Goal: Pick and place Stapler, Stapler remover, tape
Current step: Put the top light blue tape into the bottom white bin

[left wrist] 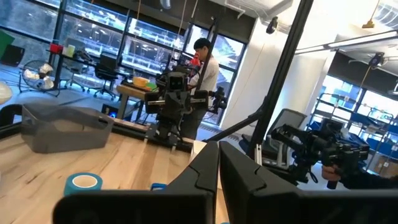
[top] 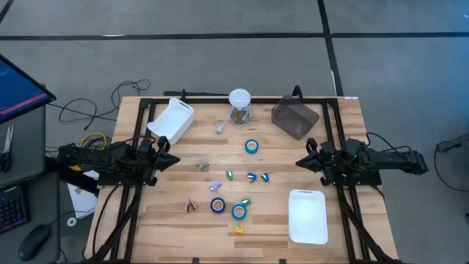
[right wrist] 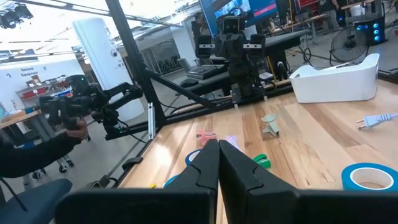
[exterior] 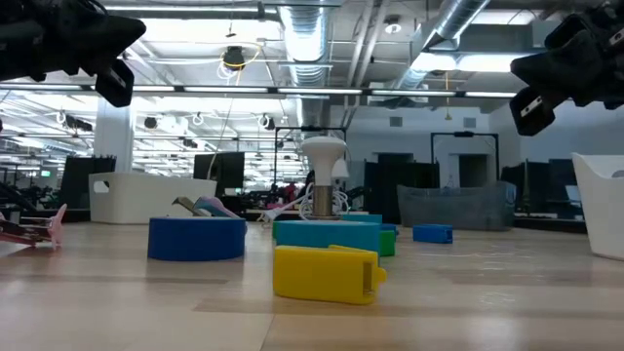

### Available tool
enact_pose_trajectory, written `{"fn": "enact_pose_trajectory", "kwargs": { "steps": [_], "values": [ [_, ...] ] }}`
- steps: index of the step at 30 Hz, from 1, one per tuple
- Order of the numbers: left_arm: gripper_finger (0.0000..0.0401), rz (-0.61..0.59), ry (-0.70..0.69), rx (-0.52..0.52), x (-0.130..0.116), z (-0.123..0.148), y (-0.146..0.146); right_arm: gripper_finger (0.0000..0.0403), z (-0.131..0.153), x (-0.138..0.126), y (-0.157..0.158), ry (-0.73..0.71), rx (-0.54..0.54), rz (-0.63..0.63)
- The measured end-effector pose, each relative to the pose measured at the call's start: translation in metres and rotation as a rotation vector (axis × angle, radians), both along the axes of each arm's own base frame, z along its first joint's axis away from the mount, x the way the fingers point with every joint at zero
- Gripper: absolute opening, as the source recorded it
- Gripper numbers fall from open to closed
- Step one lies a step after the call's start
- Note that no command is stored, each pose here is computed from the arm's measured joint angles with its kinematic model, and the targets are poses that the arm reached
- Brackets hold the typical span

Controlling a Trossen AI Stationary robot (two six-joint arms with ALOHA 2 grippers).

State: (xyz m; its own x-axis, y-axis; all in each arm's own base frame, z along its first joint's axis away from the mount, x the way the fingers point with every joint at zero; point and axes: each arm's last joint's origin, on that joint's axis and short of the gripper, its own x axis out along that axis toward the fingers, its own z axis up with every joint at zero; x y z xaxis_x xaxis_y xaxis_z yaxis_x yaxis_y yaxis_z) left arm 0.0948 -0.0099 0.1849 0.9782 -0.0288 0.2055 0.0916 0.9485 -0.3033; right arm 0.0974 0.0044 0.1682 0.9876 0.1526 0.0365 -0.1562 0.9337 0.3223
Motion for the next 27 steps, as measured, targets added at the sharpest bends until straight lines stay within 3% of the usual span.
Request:
{"fn": "enact_pose_trajectory", "kwargs": {
  "steps": [23,27],
  "values": [
    [0.0008,0.000,-0.032,-0.005,-0.0007,0.0030,0.0001,0.0000,0.0000,0.0000,-0.0002,0.000,0.000,-0.003],
    [0.0008,0.000,-0.037,-0.007,-0.0008,0.0035,0.0001,0.0000,0.0011,0.0000,-0.0002,-0.002,0.059,0.000]
  ]
}}
